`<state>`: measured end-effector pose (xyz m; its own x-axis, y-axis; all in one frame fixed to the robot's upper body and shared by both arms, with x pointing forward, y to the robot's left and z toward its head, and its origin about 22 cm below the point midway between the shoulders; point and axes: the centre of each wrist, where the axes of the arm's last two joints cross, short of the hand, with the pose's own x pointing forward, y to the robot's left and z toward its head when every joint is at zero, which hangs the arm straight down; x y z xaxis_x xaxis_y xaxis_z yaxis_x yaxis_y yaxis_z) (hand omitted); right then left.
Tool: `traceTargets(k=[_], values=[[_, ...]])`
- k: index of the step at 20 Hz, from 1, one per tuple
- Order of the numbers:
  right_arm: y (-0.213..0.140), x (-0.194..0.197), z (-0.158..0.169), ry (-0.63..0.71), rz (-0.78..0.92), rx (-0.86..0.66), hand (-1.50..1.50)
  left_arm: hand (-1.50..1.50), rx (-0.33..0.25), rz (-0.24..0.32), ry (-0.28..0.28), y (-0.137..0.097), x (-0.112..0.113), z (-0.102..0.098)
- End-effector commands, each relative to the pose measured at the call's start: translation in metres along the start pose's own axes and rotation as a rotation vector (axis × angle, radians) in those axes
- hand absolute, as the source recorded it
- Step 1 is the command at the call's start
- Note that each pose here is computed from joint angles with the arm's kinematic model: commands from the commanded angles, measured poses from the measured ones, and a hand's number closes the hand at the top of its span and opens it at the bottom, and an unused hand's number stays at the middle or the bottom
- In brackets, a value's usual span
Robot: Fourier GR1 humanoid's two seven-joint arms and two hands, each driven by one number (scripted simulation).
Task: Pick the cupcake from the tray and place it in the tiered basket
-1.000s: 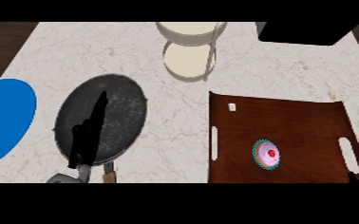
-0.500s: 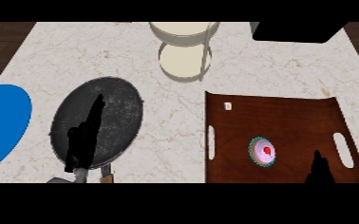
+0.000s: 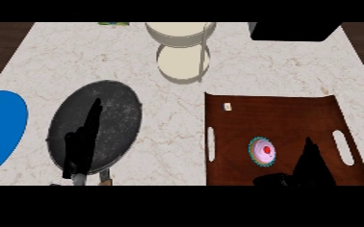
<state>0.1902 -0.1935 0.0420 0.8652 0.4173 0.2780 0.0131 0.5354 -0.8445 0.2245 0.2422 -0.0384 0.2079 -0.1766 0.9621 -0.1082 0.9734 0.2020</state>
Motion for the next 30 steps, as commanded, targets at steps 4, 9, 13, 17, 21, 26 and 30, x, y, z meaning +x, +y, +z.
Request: traceTargets(k=[4,9,13,17,21,26,30], values=[[0.0,0.024,-0.014,0.225,0.03,0.058,-1.5,0.0,0.005,0.007,0.052,-0.002,-0.01,0.009],[0.013,0.022,-0.019,0.249,0.049,0.098,-1.5,0.0,0.025,-0.012,0.057,-0.001,-0.016,0.006],[0.021,0.031,-0.018,0.229,0.019,0.077,1.5,0.0,0.015,0.013,0.074,0.013,-0.016,0.001],[0.016,0.038,-0.01,0.183,0.025,0.06,1.5,0.0,0.009,0.004,0.065,0.001,-0.011,0.015],[0.031,0.048,-0.007,0.129,0.116,0.035,1.5,0.0,0.005,0.011,0.071,-0.005,-0.019,0.004],[0.059,0.065,0.013,0.026,0.174,-0.05,1.5,0.0,-0.005,0.003,0.061,-0.002,-0.009,0.005],[0.07,0.067,0.028,-0.043,0.193,-0.038,1.5,0.0,-0.022,-0.005,0.037,-0.004,-0.007,0.004]])
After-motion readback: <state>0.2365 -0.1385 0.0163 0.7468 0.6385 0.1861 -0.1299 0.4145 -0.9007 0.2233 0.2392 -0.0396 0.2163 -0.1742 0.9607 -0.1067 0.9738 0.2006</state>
